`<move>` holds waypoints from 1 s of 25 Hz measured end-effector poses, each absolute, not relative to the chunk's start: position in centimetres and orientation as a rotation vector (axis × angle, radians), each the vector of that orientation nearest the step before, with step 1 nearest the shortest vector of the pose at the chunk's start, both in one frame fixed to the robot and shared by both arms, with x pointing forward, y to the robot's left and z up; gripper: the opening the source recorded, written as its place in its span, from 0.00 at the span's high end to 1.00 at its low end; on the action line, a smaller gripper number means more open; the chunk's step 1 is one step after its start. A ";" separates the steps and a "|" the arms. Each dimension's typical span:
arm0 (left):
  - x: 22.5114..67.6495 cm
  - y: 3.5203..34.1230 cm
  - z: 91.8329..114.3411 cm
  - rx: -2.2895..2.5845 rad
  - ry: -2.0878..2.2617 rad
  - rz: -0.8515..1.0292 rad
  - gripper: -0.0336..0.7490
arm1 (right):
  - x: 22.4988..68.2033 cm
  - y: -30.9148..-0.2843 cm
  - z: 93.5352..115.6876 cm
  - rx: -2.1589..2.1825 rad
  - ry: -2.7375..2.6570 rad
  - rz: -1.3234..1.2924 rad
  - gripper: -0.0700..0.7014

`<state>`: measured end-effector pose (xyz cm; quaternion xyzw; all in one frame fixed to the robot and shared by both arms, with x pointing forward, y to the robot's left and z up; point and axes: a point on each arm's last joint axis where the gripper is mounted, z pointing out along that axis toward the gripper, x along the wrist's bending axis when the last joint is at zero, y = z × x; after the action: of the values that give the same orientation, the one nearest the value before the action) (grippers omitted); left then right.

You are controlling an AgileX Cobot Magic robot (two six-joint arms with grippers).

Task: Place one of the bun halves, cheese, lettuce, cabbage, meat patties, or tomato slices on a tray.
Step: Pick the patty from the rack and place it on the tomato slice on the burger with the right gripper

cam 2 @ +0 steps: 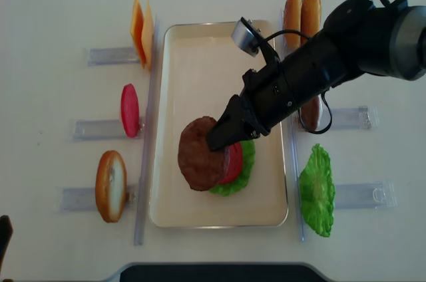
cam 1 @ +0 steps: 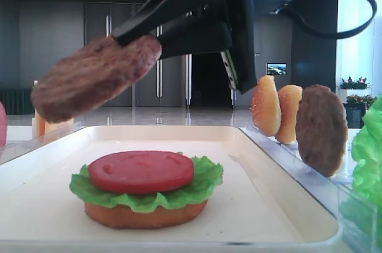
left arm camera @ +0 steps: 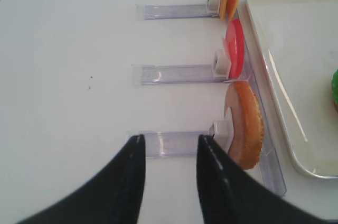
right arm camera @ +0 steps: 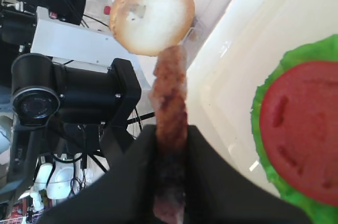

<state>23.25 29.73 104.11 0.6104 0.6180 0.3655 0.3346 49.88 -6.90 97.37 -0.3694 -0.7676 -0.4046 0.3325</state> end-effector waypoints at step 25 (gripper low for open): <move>23.3 29.7 104.1 1.592 1.614 0.954 0.62 | 51.2 -7.8 94.5 -1.029 -2.080 -1.003 0.75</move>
<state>23.25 29.73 104.11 0.6100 0.6184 0.3655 0.3345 51.24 -7.80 94.51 -0.3881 -0.7843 -0.3781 0.3022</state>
